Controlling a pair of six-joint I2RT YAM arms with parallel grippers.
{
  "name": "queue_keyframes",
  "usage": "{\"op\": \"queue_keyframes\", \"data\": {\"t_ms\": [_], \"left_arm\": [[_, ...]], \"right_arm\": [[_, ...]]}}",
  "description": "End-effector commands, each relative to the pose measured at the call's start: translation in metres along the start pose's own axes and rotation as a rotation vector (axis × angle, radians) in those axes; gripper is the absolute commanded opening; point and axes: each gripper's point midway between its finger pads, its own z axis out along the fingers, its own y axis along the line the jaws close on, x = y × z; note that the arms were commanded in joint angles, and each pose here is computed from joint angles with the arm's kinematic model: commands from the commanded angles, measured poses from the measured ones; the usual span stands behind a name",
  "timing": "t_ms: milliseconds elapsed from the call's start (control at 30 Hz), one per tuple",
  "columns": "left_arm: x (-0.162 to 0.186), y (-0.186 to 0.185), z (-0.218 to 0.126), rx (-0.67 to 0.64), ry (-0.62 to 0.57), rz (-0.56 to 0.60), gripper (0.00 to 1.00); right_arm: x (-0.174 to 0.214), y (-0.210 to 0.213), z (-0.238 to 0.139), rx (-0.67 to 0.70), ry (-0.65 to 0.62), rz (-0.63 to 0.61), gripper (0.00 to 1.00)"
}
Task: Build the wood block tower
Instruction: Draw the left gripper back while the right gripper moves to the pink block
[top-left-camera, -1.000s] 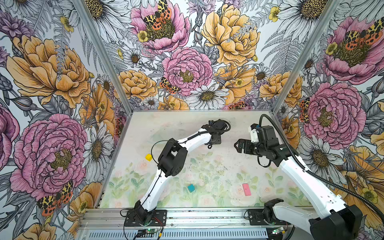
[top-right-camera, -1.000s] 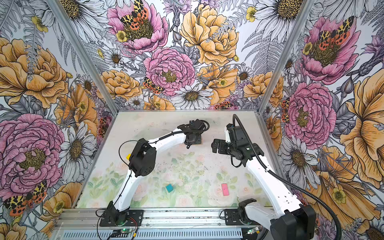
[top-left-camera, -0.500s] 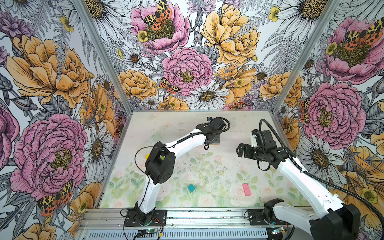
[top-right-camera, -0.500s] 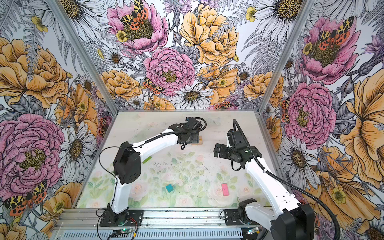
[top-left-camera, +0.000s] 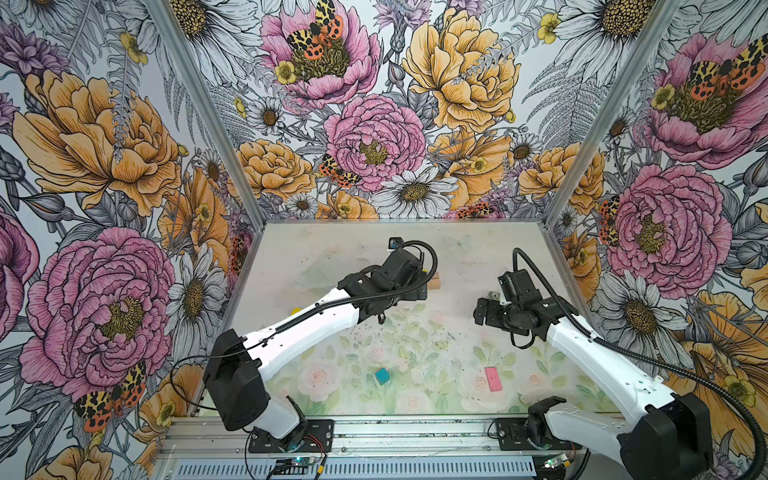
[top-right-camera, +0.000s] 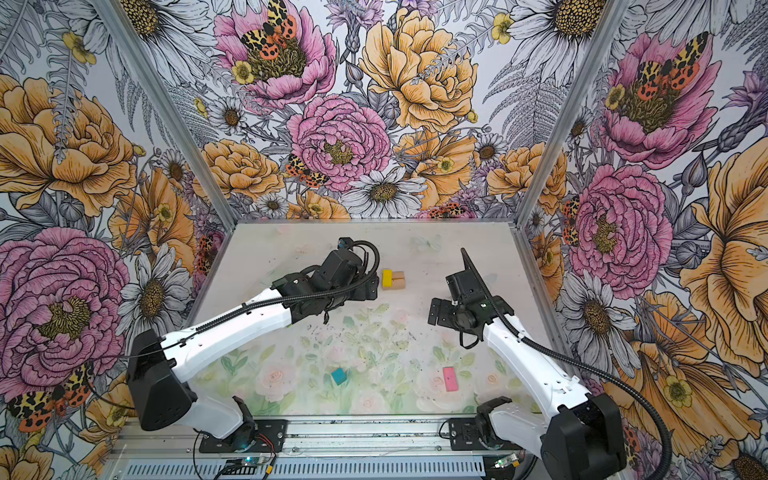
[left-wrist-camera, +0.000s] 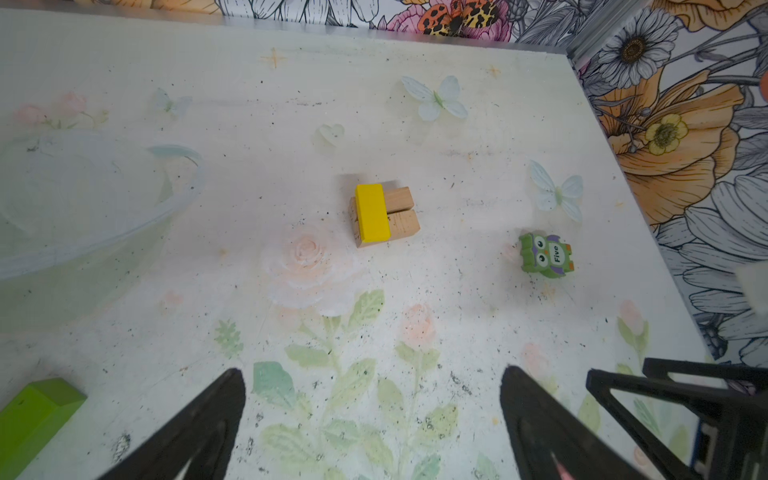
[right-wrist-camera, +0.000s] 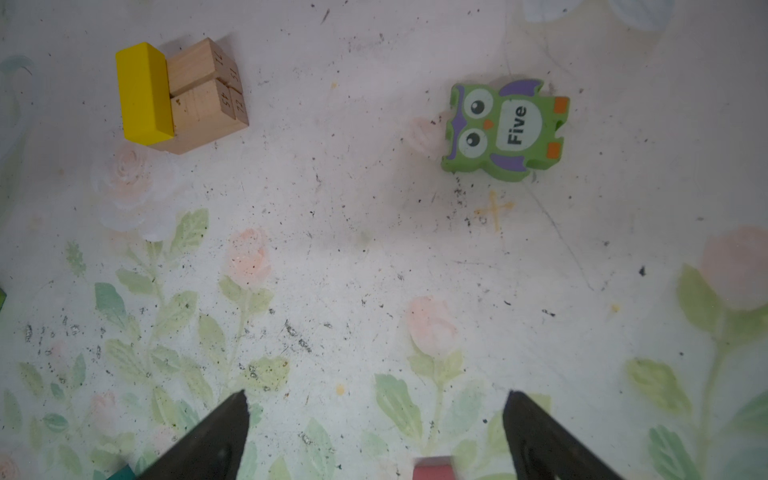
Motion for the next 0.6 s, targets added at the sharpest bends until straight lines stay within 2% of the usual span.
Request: {"op": "queue_keyframes", "data": {"t_ms": [0, 233, 567], "left_arm": [[0.001, -0.006, -0.026, 0.105, -0.039, 0.006, 0.99], [0.034, -0.011, -0.053, 0.243, 0.015, 0.039, 0.99], [0.070, -0.031, -0.076, 0.419, 0.069, 0.123, 0.99]], "right_arm": [[0.003, -0.001, 0.003, 0.030, -0.002, 0.015, 0.95], [0.021, 0.001, 0.008, 0.050, 0.035, 0.014, 0.91], [0.069, -0.016, 0.019, 0.099, 0.129, 0.074, 0.73]]}}
